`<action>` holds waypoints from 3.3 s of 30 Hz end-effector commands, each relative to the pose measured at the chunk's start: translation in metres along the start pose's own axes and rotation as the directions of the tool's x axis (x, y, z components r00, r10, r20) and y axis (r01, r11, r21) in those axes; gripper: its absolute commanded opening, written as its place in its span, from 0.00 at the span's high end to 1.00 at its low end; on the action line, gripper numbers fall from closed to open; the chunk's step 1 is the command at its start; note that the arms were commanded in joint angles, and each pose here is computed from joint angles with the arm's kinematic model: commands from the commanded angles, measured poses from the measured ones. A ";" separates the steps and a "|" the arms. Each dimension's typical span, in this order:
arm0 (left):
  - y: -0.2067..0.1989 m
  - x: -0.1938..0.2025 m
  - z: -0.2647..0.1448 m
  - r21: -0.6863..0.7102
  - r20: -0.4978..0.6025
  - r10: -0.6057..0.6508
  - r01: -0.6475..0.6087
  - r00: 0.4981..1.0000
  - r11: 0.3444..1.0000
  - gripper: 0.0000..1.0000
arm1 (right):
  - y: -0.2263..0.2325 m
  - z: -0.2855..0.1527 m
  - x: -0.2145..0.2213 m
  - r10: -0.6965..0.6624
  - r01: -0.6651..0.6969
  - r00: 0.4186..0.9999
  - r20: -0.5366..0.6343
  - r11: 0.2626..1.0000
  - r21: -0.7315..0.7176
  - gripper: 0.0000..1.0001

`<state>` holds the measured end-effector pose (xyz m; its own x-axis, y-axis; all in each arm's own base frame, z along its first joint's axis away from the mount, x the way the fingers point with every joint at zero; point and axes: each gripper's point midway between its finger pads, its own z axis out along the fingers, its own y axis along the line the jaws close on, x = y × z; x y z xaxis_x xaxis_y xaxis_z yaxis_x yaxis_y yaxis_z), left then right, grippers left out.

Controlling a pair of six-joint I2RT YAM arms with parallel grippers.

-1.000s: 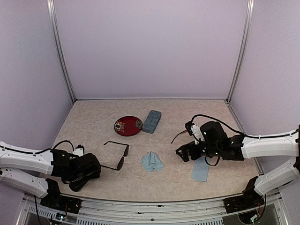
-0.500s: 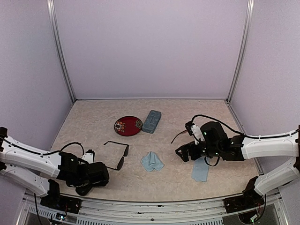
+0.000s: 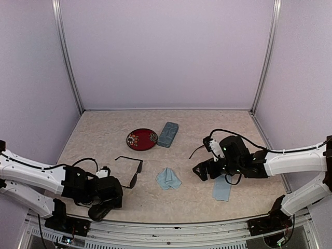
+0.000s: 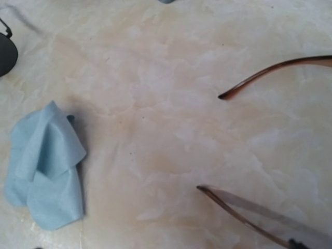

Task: Organize the sunglasses
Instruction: Move the sunglasses case to the center of the board.

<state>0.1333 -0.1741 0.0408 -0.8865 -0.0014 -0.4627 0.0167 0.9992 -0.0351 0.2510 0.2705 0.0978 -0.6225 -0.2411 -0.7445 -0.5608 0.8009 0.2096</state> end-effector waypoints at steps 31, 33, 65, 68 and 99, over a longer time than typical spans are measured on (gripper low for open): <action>-0.052 0.035 0.003 0.101 -0.083 0.155 -0.147 0.984 0.984 0.33 | 0.011 0.007 0.006 0.011 -0.011 1.000 -0.010 1.000 -0.016 0.00; -0.067 0.039 0.002 0.119 -0.082 0.182 -0.172 0.980 0.978 0.38 | 0.010 0.006 0.007 0.010 -0.010 1.000 -0.011 1.000 -0.012 0.00; -0.278 -0.041 0.043 0.333 0.125 0.373 -0.392 0.920 0.857 0.30 | -0.003 -0.012 0.005 0.060 -0.059 0.997 -0.057 0.998 0.007 0.00; -0.279 -0.040 0.044 0.340 0.128 0.370 -0.391 0.920 0.855 0.20 | -0.002 -0.011 0.008 0.063 -0.063 0.996 -0.066 0.998 0.001 0.00; -0.281 -0.009 -0.024 0.616 0.214 0.361 -0.412 0.908 0.672 0.09 | 0.017 -0.015 0.037 0.109 -0.119 0.987 -0.122 0.990 -0.074 0.00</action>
<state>0.1230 -0.4494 0.0461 -0.7353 0.3901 -0.5542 0.6288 0.6977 -0.3433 0.2204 0.2574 0.0777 -0.7529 -0.2093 -0.6239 -0.4908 0.8102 0.3205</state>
